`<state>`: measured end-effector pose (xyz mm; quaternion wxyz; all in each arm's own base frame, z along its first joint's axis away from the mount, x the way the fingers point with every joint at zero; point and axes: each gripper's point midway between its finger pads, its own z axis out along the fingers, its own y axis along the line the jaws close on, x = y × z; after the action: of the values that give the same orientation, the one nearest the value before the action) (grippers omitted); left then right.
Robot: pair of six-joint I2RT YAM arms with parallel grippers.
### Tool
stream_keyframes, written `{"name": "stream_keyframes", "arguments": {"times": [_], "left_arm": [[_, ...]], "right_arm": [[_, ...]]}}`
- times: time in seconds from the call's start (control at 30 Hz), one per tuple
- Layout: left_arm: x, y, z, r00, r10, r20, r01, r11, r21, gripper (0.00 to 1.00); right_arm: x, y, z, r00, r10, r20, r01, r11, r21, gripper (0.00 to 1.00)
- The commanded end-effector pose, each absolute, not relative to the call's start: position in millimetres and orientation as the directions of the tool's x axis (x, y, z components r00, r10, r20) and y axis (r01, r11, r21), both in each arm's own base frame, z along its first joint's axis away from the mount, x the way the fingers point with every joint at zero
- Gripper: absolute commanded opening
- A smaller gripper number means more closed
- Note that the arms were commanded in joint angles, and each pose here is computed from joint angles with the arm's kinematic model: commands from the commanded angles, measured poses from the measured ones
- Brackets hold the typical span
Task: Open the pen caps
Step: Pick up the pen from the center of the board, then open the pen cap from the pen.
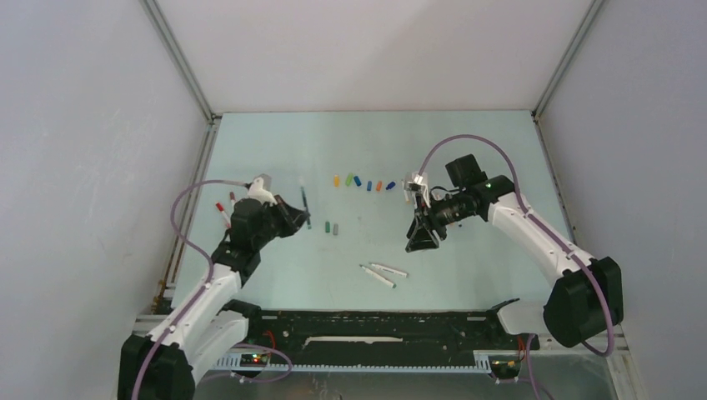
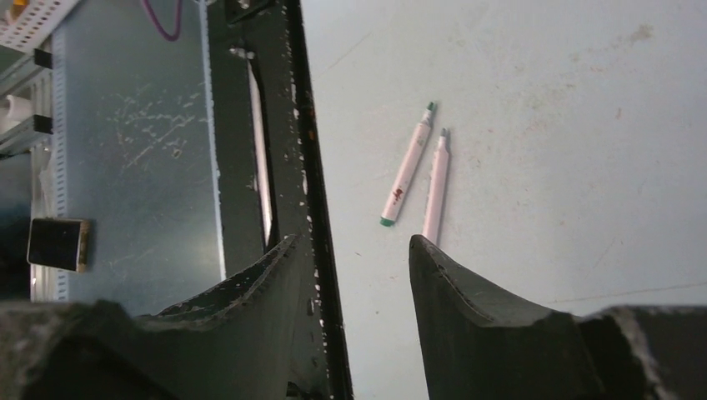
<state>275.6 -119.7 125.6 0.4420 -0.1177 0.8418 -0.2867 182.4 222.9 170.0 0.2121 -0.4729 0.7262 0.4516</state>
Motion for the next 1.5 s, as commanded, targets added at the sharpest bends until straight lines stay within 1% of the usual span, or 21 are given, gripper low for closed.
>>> {"name": "stream_keyframes", "arguments": {"times": [0.0, 0.17, 0.3, 0.37, 0.5, 0.6, 0.67, 0.77, 0.97, 1.07, 1.23, 1.47], "left_arm": [[272, -181, 199, -0.481, -0.495, -0.723, 0.367, 0.636, -0.679, 0.0], [261, -229, 236, -0.464, -0.5, -0.731, 0.508, 0.526, -0.682, 0.0], [253, -272, 250, -0.491, -0.487, -0.723, 0.566, 0.453, -0.689, 0.0], [250, -292, 258, -0.495, -0.487, -0.72, 0.587, 0.424, -0.69, 0.0], [243, -328, 271, -0.507, -0.489, -0.71, 0.617, 0.368, -0.695, 0.0], [238, -351, 276, -0.523, -0.48, -0.705, 0.63, 0.339, -0.698, 0.0], [237, -362, 279, -0.527, -0.483, -0.699, 0.634, 0.325, -0.702, 0.0], [236, -374, 275, -0.543, -0.478, -0.69, 0.627, 0.316, -0.712, 0.0], [232, -388, 275, -0.559, -0.466, -0.686, 0.629, 0.301, -0.717, 0.0], [230, -395, 276, -0.561, -0.457, -0.69, 0.636, 0.296, -0.713, 0.0], [227, -402, 276, -0.569, -0.448, -0.69, 0.64, 0.287, -0.713, 0.0], [223, -411, 273, -0.584, -0.43, -0.688, 0.644, 0.271, -0.716, 0.0]], "right_arm": [[173, 230, 204, -0.414, -0.401, -0.817, -0.9, 0.048, 0.432, 0.53], [184, 224, 223, -0.447, -0.286, -0.848, -0.891, 0.063, 0.449, 0.58], [202, 214, 245, -0.509, -0.129, -0.851, -0.86, 0.079, 0.503, 0.61], [208, 209, 247, -0.548, -0.049, -0.835, -0.835, 0.089, 0.543, 0.65], [219, 204, 252, -0.523, 0.087, -0.848, -0.838, 0.132, 0.53, 0.77], [224, 203, 250, -0.532, 0.141, -0.835, -0.819, 0.164, 0.55, 0.81], [233, 202, 249, -0.561, 0.177, -0.808, -0.784, 0.198, 0.588, 0.81], [238, 201, 251, -0.594, 0.208, -0.777, -0.75, 0.205, 0.629, 0.81], [237, 201, 256, -0.601, 0.232, -0.765, -0.744, 0.19, 0.641, 0.79], [238, 201, 255, -0.611, 0.246, -0.753, -0.73, 0.193, 0.656, 0.76], [242, 201, 250, -0.634, 0.256, -0.729, -0.702, 0.204, 0.682, 0.68], [243, 200, 250, -0.639, 0.262, -0.724, -0.695, 0.207, 0.688, 0.55]]}}
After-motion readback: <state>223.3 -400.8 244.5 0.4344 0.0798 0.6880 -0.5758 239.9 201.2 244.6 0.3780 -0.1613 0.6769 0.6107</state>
